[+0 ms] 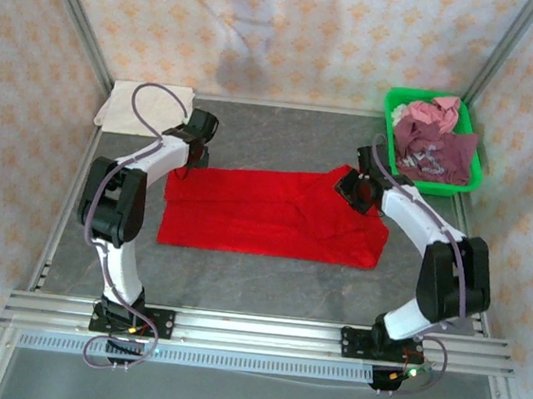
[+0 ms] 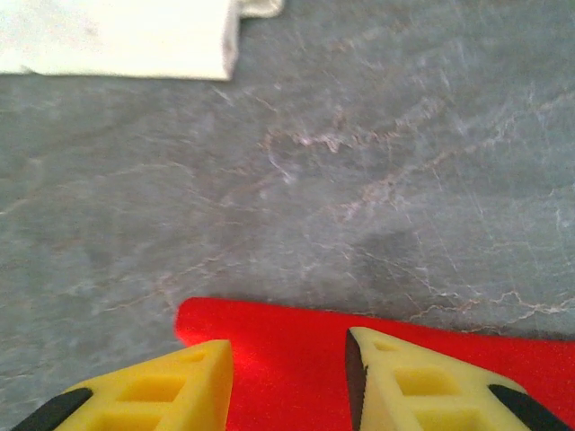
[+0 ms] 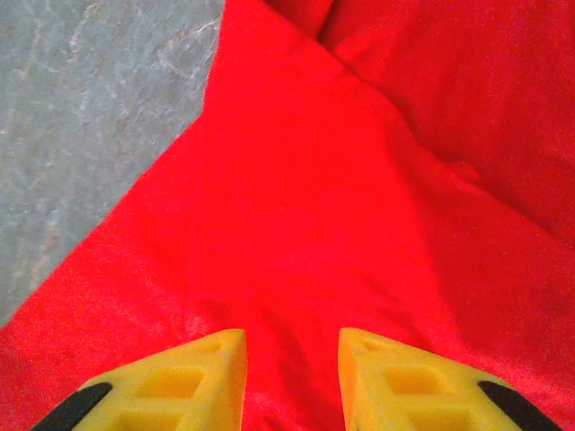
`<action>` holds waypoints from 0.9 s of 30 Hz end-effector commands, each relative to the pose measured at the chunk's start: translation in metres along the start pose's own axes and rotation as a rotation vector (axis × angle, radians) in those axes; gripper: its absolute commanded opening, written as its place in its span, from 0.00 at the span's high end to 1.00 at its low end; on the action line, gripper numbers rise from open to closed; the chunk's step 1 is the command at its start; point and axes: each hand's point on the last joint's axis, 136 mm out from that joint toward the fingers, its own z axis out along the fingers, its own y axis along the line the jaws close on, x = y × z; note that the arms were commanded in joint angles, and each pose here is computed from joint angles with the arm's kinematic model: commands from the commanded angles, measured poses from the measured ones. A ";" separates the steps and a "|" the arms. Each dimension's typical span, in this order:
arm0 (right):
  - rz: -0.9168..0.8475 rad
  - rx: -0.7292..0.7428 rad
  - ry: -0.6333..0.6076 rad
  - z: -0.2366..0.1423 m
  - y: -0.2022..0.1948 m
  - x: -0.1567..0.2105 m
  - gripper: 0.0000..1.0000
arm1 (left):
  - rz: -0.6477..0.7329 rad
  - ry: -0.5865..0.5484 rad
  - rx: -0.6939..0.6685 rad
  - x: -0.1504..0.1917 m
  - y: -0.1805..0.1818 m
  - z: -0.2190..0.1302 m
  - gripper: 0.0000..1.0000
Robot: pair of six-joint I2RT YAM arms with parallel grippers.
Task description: Fold and stack the t-shirts
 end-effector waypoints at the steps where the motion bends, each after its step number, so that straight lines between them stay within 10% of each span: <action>1: -0.113 0.094 -0.071 0.008 -0.001 -0.026 0.66 | 0.024 0.052 0.036 0.006 -0.009 0.007 0.62; 18: -0.147 0.002 0.038 0.104 0.023 -0.085 0.61 | 0.011 0.066 0.057 0.016 -0.008 0.000 0.62; 27: -0.095 0.014 0.016 0.098 0.016 -0.088 0.94 | 0.000 0.043 0.025 0.014 0.002 -0.010 0.62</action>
